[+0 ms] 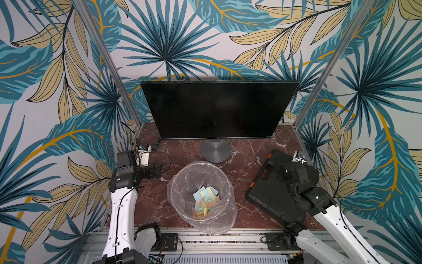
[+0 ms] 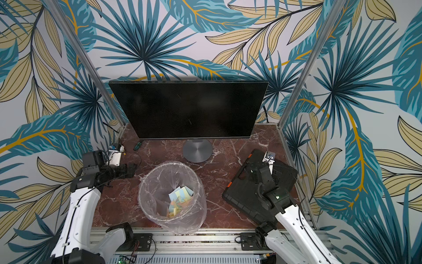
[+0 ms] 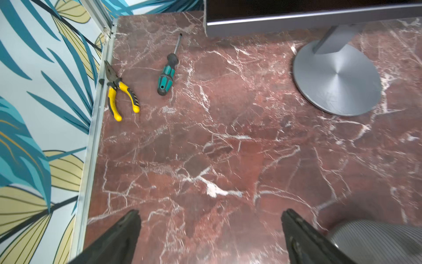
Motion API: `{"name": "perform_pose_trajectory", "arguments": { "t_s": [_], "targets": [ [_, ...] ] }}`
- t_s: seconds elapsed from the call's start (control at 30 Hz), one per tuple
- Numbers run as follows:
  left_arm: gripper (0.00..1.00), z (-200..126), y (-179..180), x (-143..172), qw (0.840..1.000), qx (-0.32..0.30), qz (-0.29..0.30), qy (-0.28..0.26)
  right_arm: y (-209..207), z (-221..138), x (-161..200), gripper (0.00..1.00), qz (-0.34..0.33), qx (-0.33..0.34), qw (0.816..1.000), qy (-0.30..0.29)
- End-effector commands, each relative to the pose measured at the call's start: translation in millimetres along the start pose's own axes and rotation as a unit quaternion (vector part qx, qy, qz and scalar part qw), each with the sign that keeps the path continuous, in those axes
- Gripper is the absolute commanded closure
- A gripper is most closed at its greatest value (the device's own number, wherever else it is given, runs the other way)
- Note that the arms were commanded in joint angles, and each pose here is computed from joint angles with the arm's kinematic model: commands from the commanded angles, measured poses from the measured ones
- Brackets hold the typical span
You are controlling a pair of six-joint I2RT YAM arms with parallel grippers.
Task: Remove the sticky note from the monitor
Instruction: Reset both arms
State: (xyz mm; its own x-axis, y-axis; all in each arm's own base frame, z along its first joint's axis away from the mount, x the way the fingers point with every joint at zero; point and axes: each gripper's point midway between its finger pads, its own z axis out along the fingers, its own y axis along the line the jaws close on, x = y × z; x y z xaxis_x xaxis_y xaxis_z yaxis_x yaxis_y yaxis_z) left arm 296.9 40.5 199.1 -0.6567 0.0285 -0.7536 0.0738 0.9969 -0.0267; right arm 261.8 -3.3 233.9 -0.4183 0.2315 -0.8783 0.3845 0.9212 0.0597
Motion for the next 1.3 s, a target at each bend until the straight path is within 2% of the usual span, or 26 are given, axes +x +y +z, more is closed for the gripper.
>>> {"name": "perform_pose_trajectory", "arguments": {
  "t_s": [0.0, 0.13, 0.37, 0.5, 0.73, 0.87, 1.0, 1.07, 1.17, 1.27],
  "targets": [
    [0.00, 15.6, 8.9, -21.8, 0.998, -0.003, 0.008, -0.058, 10.7, 1.9, -10.5, 0.01, 0.018, -0.030, 0.999, -0.032],
    [0.00, 37.7, -1.9, -22.8, 0.996, 0.045, 0.004, -0.082, 14.8, -1.4, -14.8, 0.01, 0.004, -0.045, 0.998, -0.039],
    [0.00, 62.1, -9.5, -25.6, 0.982, 0.049, 0.000, -0.185, 24.2, -9.4, -18.1, 0.00, -0.017, -0.093, 0.993, -0.071],
    [0.00, 70.8, -28.4, -21.5, 0.972, 0.069, 0.010, -0.223, 16.1, -11.6, -22.1, 0.01, -0.021, -0.074, 0.994, -0.080],
    [0.00, 92.5, -40.2, -13.9, 0.963, 0.048, 0.017, -0.265, 10.5, -4.2, -20.9, 0.00, -0.053, -0.045, 0.993, -0.091],
    [0.00, 105.0, -37.2, -7.7, 0.966, 0.042, 0.005, -0.256, 9.7, 1.4, -19.7, 0.00, -0.073, -0.029, 0.993, -0.088],
    [0.00, 110.3, -36.7, -11.0, 0.957, 0.025, 0.005, -0.289, 22.0, 14.3, -13.9, 0.00, -0.122, -0.040, 0.986, -0.106],
    [0.00, 117.6, -35.0, -2.9, 0.966, 0.007, 0.005, -0.257, 24.2, 21.3, -11.8, 0.00, -0.142, -0.034, 0.982, -0.123],
    [0.00, 126.2, -34.8, -5.3, 0.965, -0.005, 0.006, -0.264, 19.0, 30.9, -9.3, 0.00, -0.155, -0.009, 0.977, -0.143],
    [0.00, 130.4, -34.0, -1.2, 0.973, -0.007, 0.003, -0.232, 24.0, 42.7, -1.2, 0.00, -0.138, -0.038, 0.977, -0.157]
  ]
}}
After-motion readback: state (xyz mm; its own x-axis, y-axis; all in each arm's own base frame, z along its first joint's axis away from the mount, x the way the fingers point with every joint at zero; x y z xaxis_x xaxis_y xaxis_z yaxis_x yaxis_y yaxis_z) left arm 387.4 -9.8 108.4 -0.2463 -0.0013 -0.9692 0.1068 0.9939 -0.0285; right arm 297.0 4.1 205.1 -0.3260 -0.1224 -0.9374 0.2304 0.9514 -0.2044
